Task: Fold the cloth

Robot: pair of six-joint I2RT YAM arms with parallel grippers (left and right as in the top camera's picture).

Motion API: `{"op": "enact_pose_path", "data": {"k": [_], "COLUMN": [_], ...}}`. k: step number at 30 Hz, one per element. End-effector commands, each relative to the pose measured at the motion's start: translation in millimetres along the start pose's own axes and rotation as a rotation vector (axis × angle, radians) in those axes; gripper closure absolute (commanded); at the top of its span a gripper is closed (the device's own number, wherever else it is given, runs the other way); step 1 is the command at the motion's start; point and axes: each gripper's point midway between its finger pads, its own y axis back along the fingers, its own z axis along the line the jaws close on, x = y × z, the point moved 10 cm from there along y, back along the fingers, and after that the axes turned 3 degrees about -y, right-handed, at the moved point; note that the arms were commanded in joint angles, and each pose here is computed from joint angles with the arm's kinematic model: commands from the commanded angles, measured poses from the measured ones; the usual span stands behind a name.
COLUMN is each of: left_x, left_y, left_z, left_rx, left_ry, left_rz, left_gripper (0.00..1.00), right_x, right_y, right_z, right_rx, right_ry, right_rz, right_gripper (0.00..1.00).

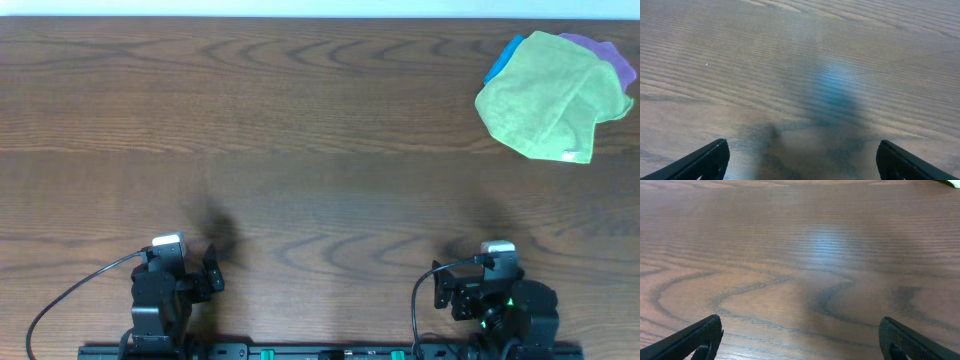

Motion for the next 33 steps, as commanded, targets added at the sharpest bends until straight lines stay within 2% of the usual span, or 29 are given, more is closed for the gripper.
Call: {"op": "enact_pose_path", "data": {"k": [1,21,27,30,33], "left_x": [6,6,6,6,6], "left_y": [-2,-2,-2,-2,-2], "left_z": [-1,-1,-1,-1,-1], "left_rx": [0.014,0.014,0.014,0.014,0.014], "left_ry": [-0.018,-0.018,-0.018,-0.018,-0.018], "left_rz": [0.026,0.026,0.026,0.026,0.026], "left_gripper": [0.05,0.05,0.05,0.05,0.05], "right_x": [1,-4,-6,-7,-20], "right_y": [0,0,4,6,6], "right_z": [1,1,23,28,29], "right_rx": [-0.009,-0.013,-0.314,-0.389,-0.409], "right_ry": [-0.003,0.001,0.008,-0.107,-0.253], "right_rz": [-0.004,-0.033,-0.032,-0.007,-0.059], "right_gripper": [0.01,0.01,0.01,0.01,0.01]}}
